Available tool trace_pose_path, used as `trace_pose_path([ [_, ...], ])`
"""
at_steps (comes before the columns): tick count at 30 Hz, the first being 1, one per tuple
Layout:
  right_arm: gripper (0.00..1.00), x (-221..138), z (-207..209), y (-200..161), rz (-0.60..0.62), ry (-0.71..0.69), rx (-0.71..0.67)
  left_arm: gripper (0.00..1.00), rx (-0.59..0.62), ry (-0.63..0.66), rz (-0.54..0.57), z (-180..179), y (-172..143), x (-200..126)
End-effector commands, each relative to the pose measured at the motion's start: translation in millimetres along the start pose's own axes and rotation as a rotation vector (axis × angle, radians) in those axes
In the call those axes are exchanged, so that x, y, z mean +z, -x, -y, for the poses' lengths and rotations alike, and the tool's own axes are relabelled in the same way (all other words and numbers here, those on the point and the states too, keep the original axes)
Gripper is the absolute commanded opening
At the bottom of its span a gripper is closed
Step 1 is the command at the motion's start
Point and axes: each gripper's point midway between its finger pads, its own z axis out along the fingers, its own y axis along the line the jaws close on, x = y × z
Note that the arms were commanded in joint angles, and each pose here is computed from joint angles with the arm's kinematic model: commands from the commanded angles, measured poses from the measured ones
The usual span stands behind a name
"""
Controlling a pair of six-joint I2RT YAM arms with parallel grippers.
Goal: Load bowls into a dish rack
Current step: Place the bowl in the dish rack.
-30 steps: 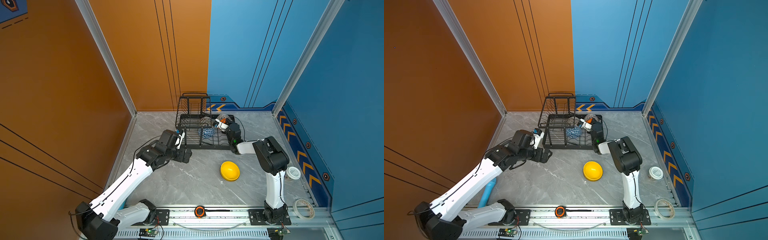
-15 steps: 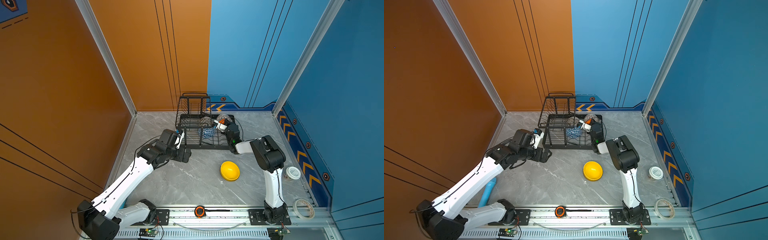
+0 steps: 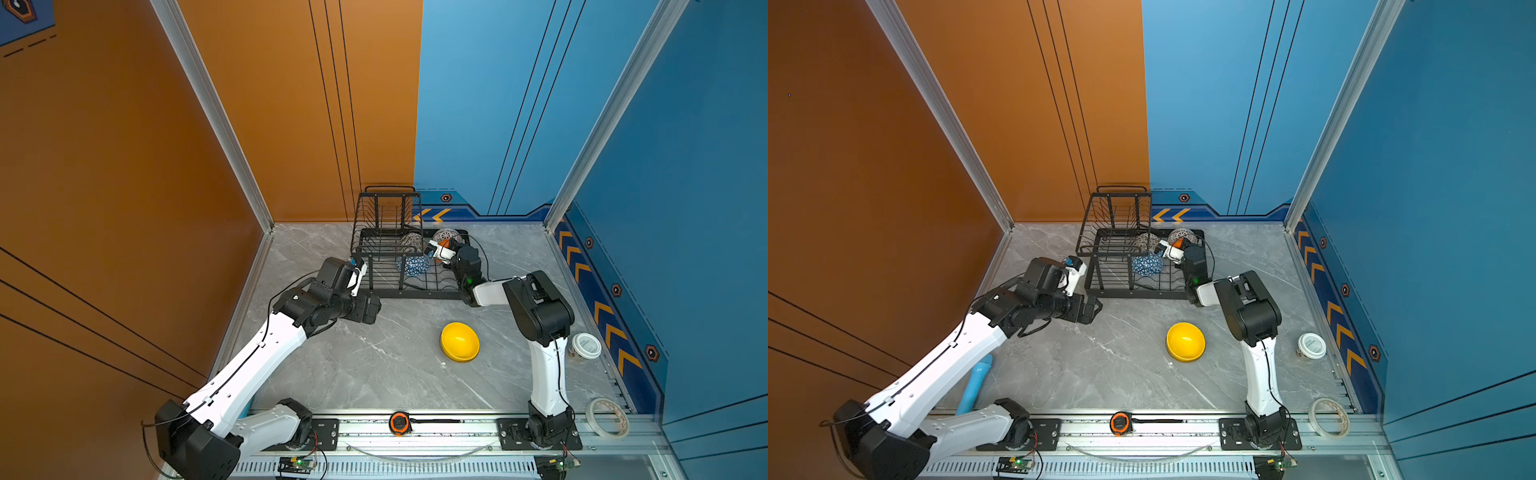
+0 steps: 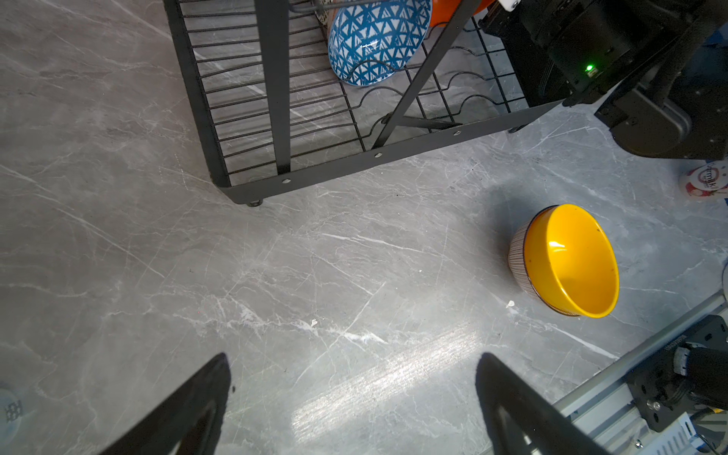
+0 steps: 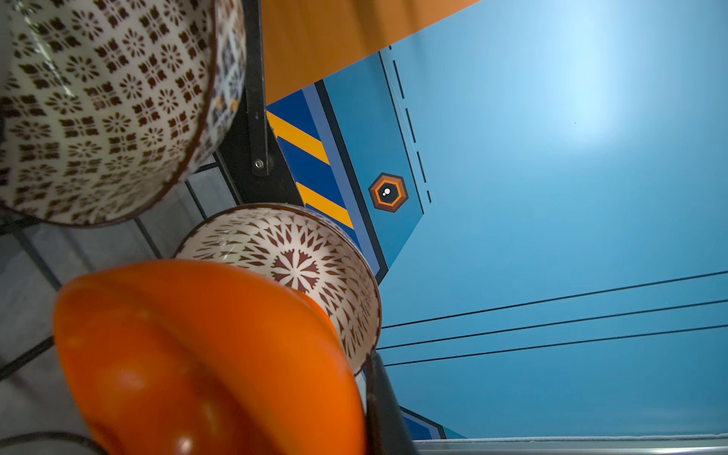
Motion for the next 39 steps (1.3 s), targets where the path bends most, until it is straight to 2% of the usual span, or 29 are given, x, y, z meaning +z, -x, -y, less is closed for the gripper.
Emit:
trace_pose_path([
  [1,0.00,-7.5,-7.2,1.2,0.007,0.082,0.046,0.98,0.006,-0.013,0.007,0.8,1.4,-7.1],
  [6,0.01,-7.5,-12.8,-1.1,0.000,0.096,0.055,0.98,0.006,-0.012,0.005,0.9,2.3,-6.0],
  [11,0.15,-6.1,-10.7,-1.7,-0.003,0.086,0.069,0.98,0.004,-0.011,0.004,0.7,2.0,-5.8],
  [18,0.25,-5.9,-2.5,-0.2,-0.004,0.077,0.097,0.98,0.004,-0.012,0.004,0.8,1.8,-5.8],
  [22,0.33,-11.4,17.9,6.1,0.006,0.052,0.112,0.98,0.005,-0.018,0.003,1.9,1.9,-6.0],
  [24,0.41,-14.1,20.7,6.6,0.003,0.056,0.119,0.98,0.010,-0.020,0.005,2.3,2.5,-5.9],
  [25,0.48,-15.4,22.3,7.0,0.003,0.058,0.124,0.98,0.011,-0.021,0.005,2.6,2.5,-5.9],
  [28,0.79,-20.8,26.3,7.3,0.001,0.056,0.138,0.98,0.014,-0.026,0.010,3.5,3.8,-6.6],
  [29,0.86,-23.5,28.0,7.1,-0.002,0.052,0.143,0.98,0.014,-0.030,0.014,4.2,4.6,-7.2],
  [34,0.98,-39.3,37.1,4.7,-0.031,0.029,0.173,0.98,0.017,-0.040,0.023,6.6,6.6,-10.4],
  [39,1.00,-74.3,52.7,6.8,-0.078,-0.009,0.226,0.98,0.029,-0.059,0.023,14.5,4.6,-7.6],
])
